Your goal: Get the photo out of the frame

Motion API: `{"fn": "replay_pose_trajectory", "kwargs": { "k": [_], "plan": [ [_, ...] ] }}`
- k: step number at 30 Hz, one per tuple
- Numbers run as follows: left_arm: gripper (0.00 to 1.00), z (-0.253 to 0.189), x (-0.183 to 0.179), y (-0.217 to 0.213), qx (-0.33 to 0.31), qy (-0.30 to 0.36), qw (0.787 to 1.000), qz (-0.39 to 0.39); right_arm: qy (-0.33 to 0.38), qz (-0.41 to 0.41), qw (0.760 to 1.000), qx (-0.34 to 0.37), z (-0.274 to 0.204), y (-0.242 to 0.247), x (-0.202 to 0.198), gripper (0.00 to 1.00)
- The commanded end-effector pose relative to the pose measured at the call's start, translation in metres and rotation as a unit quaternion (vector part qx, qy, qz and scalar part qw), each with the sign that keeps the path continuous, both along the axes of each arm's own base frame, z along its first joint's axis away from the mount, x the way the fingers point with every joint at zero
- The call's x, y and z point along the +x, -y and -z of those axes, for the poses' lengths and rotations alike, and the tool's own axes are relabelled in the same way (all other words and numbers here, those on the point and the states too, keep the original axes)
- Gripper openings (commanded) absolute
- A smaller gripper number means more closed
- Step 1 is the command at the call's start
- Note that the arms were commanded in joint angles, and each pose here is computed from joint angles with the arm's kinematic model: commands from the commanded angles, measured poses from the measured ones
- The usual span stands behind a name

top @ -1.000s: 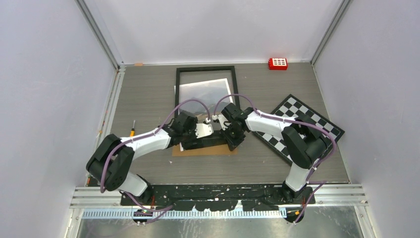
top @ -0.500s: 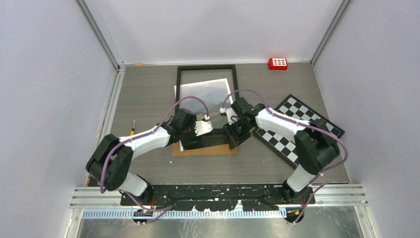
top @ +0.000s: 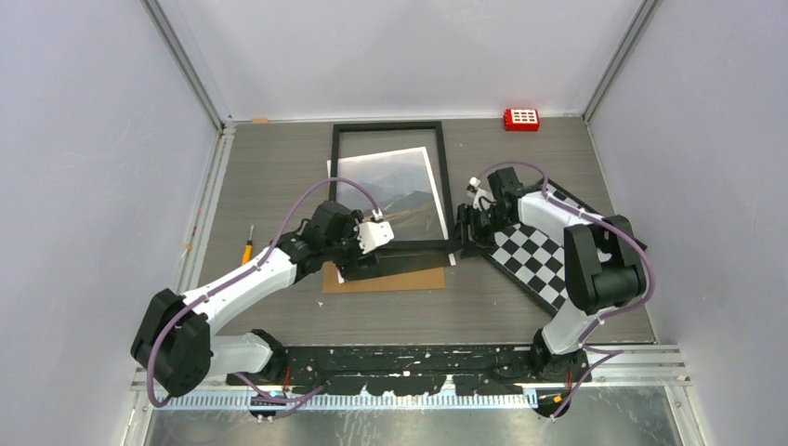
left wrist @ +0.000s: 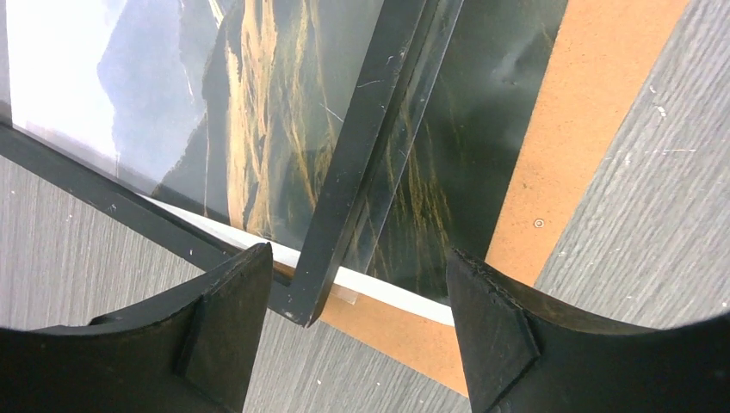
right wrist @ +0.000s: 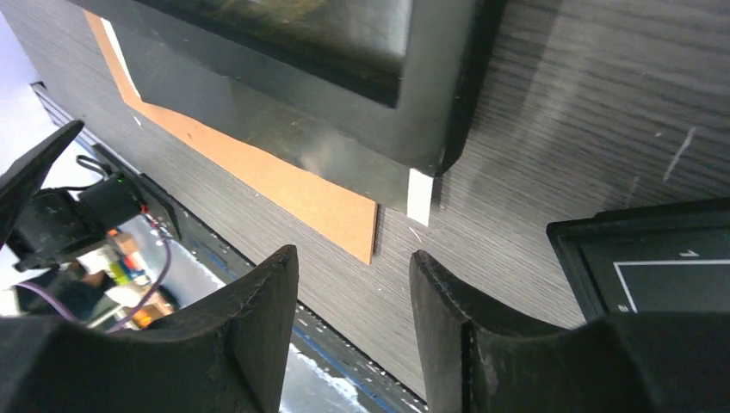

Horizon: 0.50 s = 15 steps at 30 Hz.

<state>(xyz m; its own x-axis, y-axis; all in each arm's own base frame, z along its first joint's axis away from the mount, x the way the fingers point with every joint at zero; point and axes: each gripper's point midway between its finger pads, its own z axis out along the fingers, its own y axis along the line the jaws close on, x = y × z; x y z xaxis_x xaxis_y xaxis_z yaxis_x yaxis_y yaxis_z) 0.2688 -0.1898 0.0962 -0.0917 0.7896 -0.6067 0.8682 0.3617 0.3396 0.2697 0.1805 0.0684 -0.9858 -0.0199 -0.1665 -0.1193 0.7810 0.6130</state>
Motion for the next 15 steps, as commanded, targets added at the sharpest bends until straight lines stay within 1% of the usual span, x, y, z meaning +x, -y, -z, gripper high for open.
{"fn": "replay_pose_trajectory", "kwargs": {
  "k": [1, 5, 15],
  "plan": [
    [0.75, -0.013, -0.008, 0.003, -0.03, -0.012, 0.999, -0.005, -0.04, 0.025, 0.998, 0.043, 0.01, -0.009, -0.001, 0.54],
    [0.75, -0.018, -0.01, 0.001, -0.037, -0.009, 0.999, -0.011, -0.059, 0.038, 0.997, 0.037, 0.028, -0.009, -0.002, 0.53],
    [0.75, -0.025, -0.014, -0.004, -0.045, -0.005, 0.999, -0.026, -0.052, 0.067, 0.996, 0.005, 0.065, 0.002, -0.004, 0.51]
  ]
}}
